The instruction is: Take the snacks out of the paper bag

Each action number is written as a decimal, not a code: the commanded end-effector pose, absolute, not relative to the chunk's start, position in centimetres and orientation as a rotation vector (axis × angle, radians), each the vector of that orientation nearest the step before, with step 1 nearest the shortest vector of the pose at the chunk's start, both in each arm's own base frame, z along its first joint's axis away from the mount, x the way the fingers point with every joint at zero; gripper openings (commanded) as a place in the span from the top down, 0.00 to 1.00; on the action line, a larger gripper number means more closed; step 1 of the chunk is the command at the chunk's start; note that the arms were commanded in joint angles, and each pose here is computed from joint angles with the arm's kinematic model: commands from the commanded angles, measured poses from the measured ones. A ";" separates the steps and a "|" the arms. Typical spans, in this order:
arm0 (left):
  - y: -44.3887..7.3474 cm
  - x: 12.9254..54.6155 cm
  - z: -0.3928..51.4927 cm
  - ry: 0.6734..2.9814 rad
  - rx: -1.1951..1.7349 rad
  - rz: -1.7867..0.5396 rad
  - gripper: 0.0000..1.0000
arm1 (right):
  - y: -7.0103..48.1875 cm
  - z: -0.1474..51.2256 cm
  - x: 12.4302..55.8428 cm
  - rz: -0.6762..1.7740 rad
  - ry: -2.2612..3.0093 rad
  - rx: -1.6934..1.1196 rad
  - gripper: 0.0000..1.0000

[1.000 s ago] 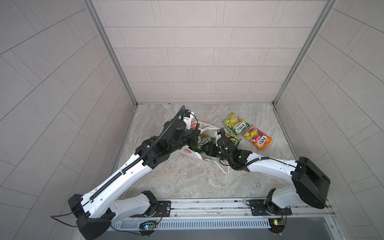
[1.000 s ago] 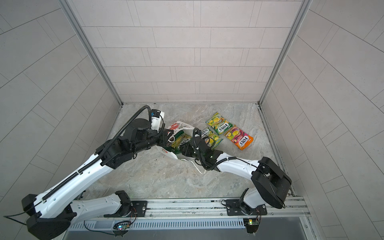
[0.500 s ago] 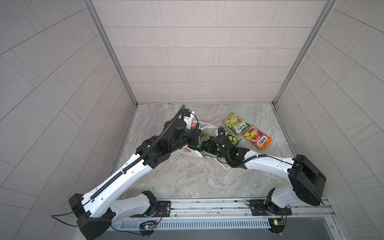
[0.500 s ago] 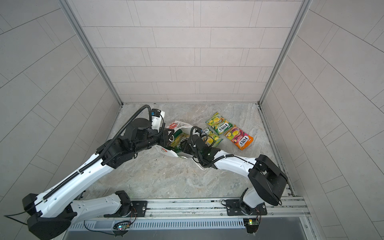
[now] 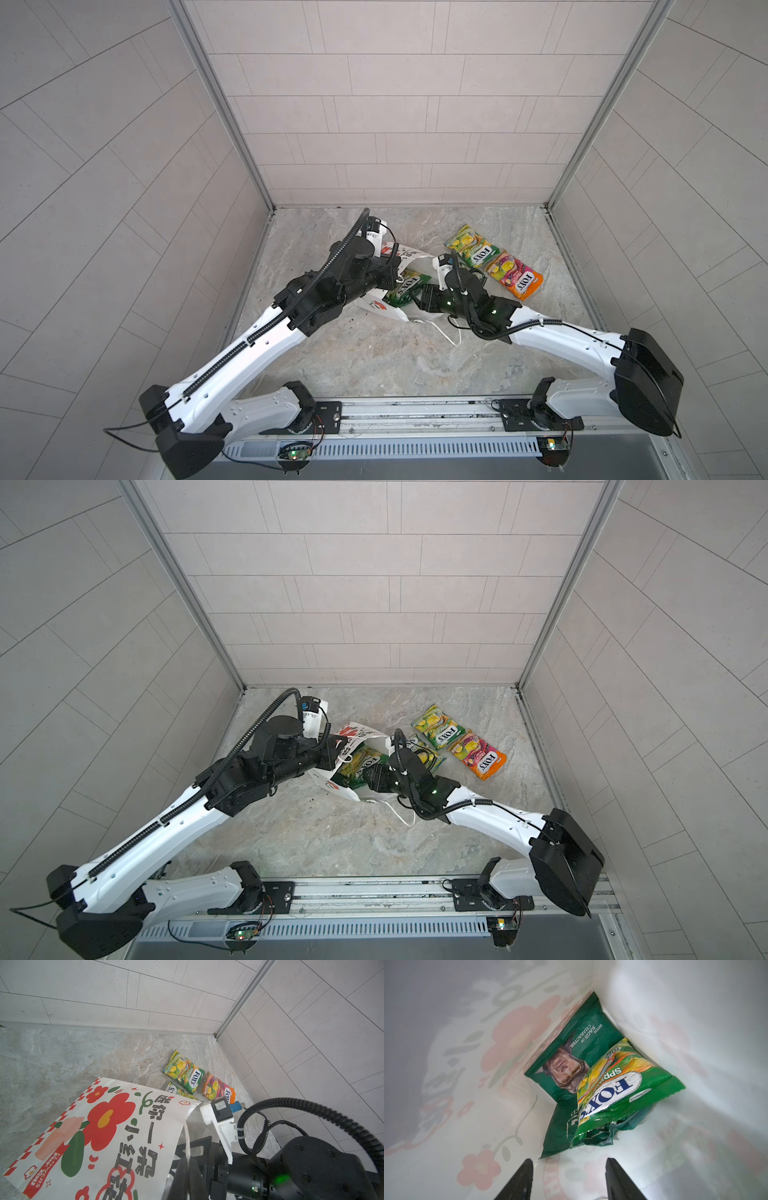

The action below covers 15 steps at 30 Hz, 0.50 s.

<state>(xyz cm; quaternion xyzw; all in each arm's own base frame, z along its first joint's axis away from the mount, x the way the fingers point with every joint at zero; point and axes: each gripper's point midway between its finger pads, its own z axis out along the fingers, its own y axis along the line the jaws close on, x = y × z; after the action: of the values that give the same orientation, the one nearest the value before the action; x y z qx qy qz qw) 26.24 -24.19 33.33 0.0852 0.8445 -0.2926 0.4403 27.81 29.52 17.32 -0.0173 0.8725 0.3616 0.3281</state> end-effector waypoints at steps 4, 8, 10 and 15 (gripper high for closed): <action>-24.4 26.6 35.5 2.032 0.182 -0.759 1.00 | 30.8 16.1 25.6 0.991 2.391 -0.213 0.47; -24.6 26.7 35.6 2.031 0.178 -0.768 1.00 | 31.2 15.4 25.6 0.989 2.399 -0.228 0.48; -24.6 26.7 35.6 2.033 0.171 -0.771 1.00 | 31.5 15.3 25.5 0.995 2.406 -0.242 0.48; -24.7 26.5 35.7 2.033 0.182 -0.783 1.00 | 31.6 14.4 25.7 0.963 2.420 -0.251 0.48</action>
<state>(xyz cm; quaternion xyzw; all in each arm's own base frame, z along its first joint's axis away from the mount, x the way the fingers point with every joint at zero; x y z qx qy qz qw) 26.44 -24.40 33.48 0.0766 0.8429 -0.2995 0.4404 25.55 31.15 14.15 -0.0833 0.8930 0.3587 0.2586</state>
